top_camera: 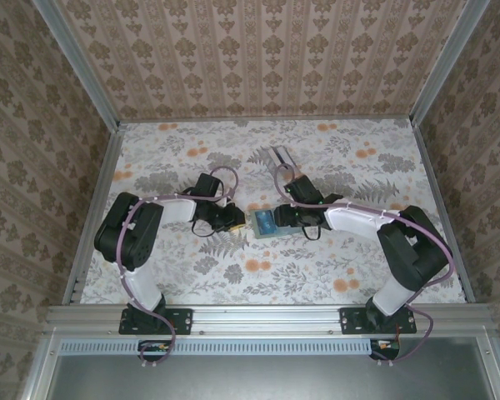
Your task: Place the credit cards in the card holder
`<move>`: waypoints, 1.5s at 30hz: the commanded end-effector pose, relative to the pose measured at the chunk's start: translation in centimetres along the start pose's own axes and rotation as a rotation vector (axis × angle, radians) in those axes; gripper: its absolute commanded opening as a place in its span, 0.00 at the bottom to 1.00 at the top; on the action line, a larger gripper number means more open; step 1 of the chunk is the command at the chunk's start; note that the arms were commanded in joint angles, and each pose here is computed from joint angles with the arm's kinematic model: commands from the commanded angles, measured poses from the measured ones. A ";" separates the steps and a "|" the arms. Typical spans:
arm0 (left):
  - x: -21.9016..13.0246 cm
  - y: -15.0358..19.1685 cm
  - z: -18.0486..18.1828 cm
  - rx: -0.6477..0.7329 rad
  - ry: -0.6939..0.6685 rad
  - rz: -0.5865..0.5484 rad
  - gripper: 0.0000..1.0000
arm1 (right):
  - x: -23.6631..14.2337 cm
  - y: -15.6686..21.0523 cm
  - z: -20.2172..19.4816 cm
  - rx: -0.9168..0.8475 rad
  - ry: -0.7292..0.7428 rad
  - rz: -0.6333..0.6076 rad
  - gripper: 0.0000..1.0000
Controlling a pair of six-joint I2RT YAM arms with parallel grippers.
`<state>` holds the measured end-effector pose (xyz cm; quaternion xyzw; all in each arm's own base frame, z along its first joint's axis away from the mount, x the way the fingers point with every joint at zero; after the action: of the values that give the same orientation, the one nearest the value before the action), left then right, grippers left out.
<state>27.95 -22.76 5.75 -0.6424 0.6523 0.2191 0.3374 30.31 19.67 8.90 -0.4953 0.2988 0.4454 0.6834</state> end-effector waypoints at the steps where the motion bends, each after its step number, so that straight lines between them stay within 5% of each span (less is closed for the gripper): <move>1: -0.3 0.7 0.3 -0.003 -0.056 0.036 0.20 | 0.5 1.0 -0.7 0.036 0.014 0.041 0.57; 15: -0.3 0.7 0.1 -0.001 -0.040 0.045 0.20 | 1.7 2.2 -1.0 0.071 -0.017 0.070 0.54; 45: 0.1 1.2 0.0 -0.040 -0.004 0.032 0.21 | -0.7 1.4 3.7 0.026 -0.363 0.035 0.49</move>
<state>27.71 -22.70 5.85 -0.6438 0.6495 0.2217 0.3384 29.02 22.27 9.20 -0.4073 0.2170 0.5208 0.7182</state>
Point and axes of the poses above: each hand's point on the last joint's axis, 136 mm out from that joint toward the fingers, its own x axis out along the fingers, its own z axis along the line the jaws close on, y = z × x, the point moved 5 cm from there along -x, back along the fingers, and after that the axes turned 8 degrees about x, right-handed, at the moved point
